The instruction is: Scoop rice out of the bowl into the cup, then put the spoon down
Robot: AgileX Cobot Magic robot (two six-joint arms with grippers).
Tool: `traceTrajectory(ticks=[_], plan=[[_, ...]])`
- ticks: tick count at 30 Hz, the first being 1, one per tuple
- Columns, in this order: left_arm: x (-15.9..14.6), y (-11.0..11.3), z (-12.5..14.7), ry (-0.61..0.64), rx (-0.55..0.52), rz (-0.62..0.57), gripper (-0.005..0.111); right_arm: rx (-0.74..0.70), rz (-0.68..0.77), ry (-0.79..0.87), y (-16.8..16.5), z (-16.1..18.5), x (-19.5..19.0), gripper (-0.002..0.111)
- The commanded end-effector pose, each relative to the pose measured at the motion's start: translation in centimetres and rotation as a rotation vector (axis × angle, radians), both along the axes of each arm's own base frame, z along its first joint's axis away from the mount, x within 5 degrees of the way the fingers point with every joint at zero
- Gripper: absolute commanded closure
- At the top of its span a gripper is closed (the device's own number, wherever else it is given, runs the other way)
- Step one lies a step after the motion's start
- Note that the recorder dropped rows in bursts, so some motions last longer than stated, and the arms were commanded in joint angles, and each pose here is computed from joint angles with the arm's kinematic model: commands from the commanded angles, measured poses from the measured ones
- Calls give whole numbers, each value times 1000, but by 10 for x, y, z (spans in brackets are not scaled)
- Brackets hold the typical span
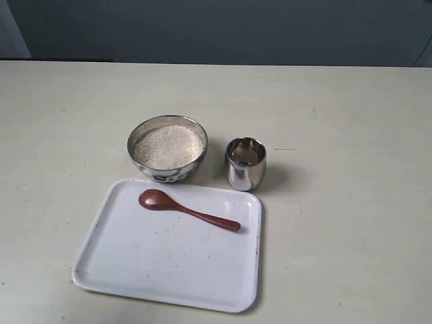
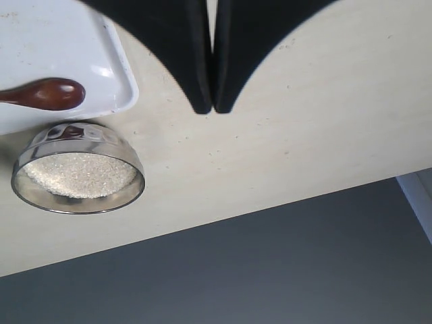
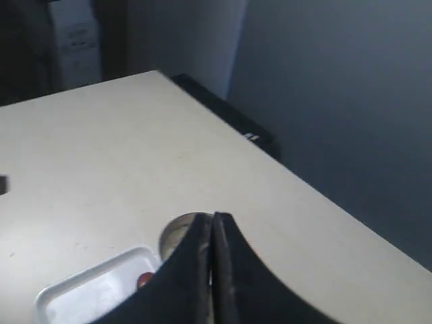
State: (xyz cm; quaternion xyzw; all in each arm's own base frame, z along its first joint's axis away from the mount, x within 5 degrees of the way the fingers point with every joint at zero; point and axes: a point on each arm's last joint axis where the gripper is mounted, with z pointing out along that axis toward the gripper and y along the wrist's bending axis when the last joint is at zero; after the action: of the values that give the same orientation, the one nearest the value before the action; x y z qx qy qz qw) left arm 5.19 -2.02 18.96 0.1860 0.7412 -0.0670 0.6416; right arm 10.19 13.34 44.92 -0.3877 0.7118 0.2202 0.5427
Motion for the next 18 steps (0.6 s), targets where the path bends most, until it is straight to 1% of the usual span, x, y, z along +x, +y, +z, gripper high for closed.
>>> traceTrajectory(ticks=[1, 3, 5, 10, 14, 18], plan=[[0, 0, 2, -14, -17, -3, 106, 89, -244, 32, -33, -4, 24, 108], [0, 0, 2, -14, -17, -3, 106, 125, -370, 14, -53, -10, 30, 108], [0, 0, 2, -14, -17, -3, 106, 145, -487, -8, -75, -21, 27, 108], [0, 0, 2, -14, -17, -3, 106, 158, -731, -65, -115, -65, -1, 108], [0, 0, 2, -14, -17, -3, 106, 95, -835, -169, -130, -108, -26, 108], [0, 0, 2, -14, -17, -3, 106, 74, -895, -209, -134, -152, -44, 108]])
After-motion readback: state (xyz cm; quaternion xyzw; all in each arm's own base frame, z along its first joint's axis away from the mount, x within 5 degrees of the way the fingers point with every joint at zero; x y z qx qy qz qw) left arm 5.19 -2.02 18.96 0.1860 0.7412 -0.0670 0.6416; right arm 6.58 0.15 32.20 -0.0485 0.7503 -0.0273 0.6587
